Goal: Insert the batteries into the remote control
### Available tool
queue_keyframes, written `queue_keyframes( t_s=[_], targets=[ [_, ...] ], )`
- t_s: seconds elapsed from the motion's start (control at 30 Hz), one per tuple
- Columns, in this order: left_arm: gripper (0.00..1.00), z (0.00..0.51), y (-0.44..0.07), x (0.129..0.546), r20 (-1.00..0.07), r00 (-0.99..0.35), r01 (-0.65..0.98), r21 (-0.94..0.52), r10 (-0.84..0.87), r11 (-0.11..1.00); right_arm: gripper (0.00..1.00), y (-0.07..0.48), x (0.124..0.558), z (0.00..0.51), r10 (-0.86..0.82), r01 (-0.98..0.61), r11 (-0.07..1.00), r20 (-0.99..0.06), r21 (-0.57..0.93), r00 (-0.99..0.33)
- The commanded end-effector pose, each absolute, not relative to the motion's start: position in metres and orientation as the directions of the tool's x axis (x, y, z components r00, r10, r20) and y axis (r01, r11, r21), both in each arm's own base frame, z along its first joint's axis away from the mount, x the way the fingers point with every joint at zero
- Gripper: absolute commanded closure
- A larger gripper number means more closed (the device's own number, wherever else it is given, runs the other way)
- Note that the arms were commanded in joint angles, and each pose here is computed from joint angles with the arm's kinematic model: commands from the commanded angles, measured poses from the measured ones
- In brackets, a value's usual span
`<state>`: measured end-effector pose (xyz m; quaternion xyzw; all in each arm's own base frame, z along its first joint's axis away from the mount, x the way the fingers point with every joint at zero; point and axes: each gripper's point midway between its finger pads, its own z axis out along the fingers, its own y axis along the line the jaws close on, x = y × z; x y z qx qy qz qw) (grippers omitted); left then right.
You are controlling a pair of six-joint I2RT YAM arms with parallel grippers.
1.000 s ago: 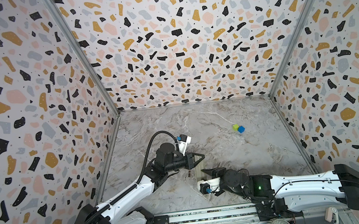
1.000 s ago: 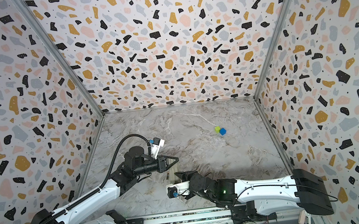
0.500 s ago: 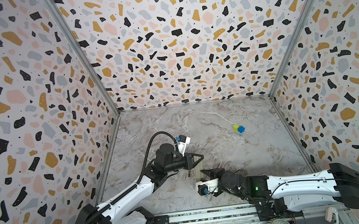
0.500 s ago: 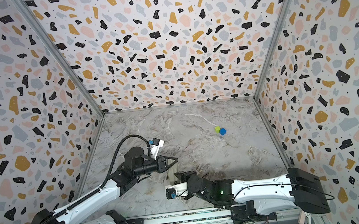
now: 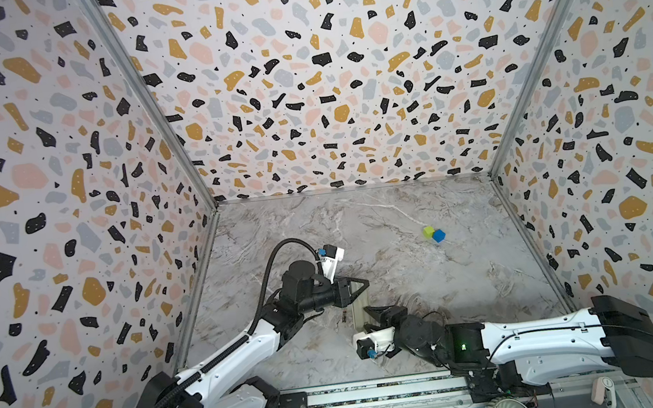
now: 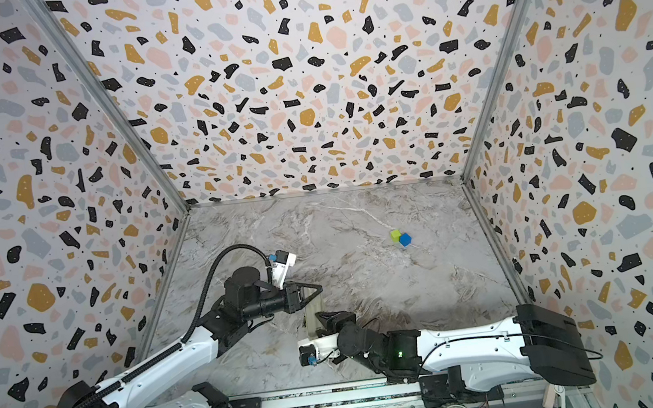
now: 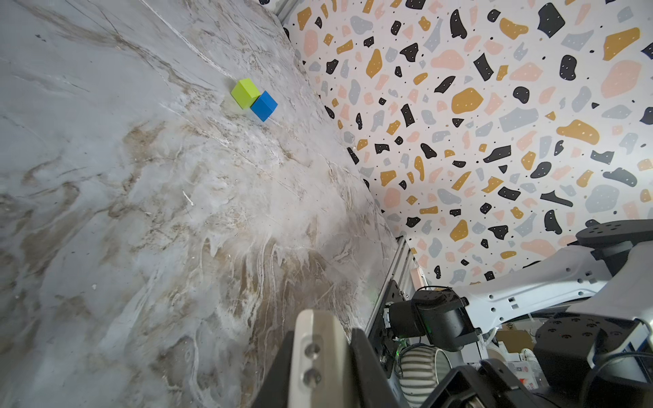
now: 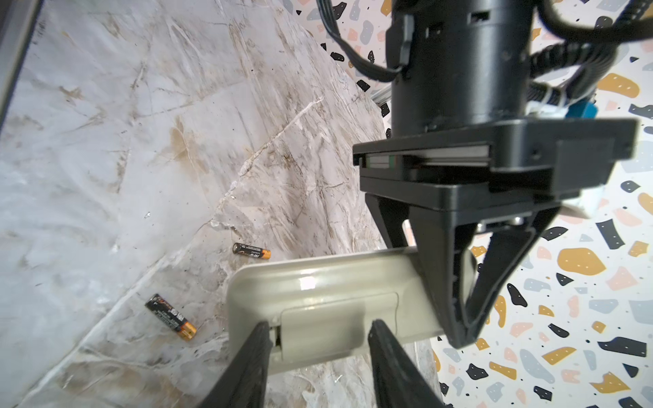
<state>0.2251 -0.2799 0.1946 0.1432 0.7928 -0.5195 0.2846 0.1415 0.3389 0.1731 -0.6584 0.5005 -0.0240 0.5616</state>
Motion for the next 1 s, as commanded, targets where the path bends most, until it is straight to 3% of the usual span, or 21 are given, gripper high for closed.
queue_keyframes(
  t_s=[0.0,0.53,0.97],
  targets=[
    [1.0,0.208,-0.287,0.214,-0.603,-0.796,0.553,-0.759,-0.05,0.344,0.52,0.338,0.154,0.198,-0.679,-0.572,0.225,-0.548,-0.789,0.489],
    [1.0,0.182,-0.281,0.219,-0.598,-0.801,0.534,-0.722,-0.009,0.44,0.55,0.332,0.159,0.219,-0.657,-0.547,0.322,-0.598,-0.773,0.459],
    [1.0,0.187,-0.283,0.218,-0.593,-0.805,0.53,-0.736,-0.024,0.42,0.55,0.333,0.154,0.211,-0.648,-0.571,0.311,-0.609,-0.76,0.458]
  ],
)
